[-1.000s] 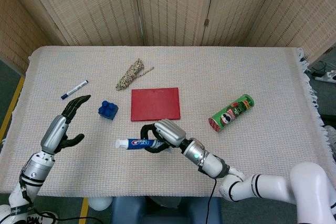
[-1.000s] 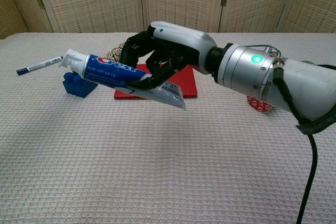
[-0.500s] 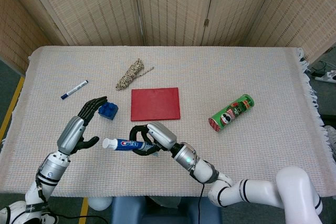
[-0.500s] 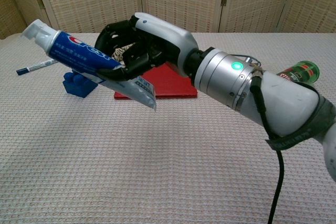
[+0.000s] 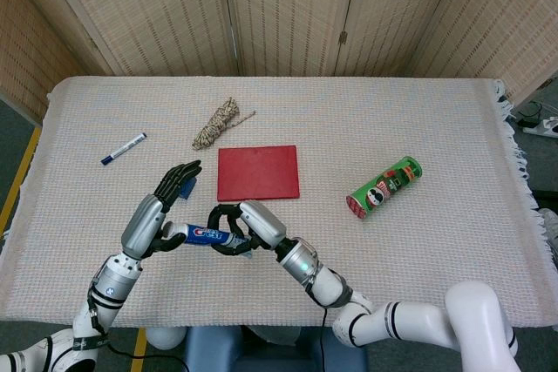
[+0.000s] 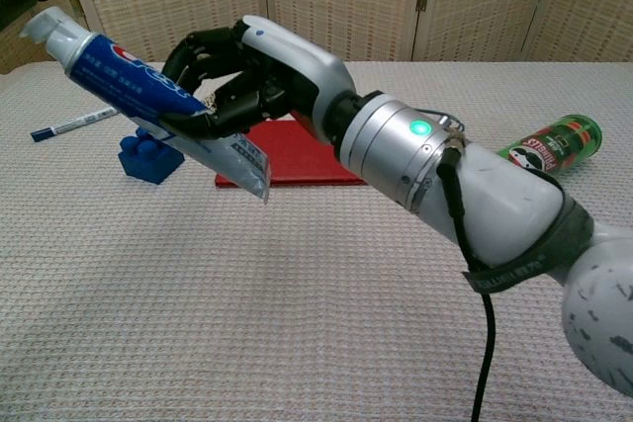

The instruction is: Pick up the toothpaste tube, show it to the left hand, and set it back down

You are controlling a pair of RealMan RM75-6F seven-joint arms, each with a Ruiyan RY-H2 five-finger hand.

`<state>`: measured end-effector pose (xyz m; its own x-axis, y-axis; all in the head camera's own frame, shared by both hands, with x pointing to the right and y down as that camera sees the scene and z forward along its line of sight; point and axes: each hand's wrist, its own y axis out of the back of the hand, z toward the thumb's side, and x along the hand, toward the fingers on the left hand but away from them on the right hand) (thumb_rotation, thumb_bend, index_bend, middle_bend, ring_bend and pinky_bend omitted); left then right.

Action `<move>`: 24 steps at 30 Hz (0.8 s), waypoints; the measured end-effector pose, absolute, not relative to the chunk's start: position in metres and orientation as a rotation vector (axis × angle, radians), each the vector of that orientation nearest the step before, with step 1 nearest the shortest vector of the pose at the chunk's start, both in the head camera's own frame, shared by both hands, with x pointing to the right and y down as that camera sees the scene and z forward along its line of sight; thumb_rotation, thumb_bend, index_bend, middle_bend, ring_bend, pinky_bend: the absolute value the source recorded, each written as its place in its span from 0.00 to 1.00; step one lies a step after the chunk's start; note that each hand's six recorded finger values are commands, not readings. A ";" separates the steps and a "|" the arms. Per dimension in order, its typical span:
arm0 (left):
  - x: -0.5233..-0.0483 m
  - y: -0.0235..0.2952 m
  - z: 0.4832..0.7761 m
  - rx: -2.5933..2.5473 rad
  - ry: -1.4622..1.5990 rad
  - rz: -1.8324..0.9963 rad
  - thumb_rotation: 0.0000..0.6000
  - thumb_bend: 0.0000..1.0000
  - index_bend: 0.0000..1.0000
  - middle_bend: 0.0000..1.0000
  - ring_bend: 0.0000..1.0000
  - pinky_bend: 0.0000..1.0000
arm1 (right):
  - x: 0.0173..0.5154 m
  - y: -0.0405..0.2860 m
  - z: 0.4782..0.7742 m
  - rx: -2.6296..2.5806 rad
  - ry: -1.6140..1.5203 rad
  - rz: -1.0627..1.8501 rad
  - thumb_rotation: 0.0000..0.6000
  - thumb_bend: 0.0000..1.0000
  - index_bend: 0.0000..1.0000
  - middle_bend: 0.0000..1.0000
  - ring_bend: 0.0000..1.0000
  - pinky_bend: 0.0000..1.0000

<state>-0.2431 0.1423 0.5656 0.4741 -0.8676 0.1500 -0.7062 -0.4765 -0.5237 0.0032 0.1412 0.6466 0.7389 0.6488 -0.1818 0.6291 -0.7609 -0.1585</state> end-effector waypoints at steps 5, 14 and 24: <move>-0.238 0.141 0.566 -2.311 1.350 -0.521 0.00 0.12 0.02 0.06 0.00 0.00 | -0.002 0.143 0.647 -2.864 -1.079 0.333 1.00 0.74 0.76 0.69 0.75 0.59; -0.230 0.143 0.572 -2.306 1.362 -0.491 0.00 0.12 0.01 0.06 0.00 0.00 | -0.011 0.148 0.646 -2.896 -1.139 0.303 1.00 0.75 0.77 0.70 0.76 0.59; -0.231 0.143 0.575 -2.289 1.369 -0.502 0.00 0.12 0.01 0.06 0.00 0.00 | -0.015 0.150 0.648 -2.895 -1.154 0.308 1.00 0.75 0.77 0.70 0.76 0.59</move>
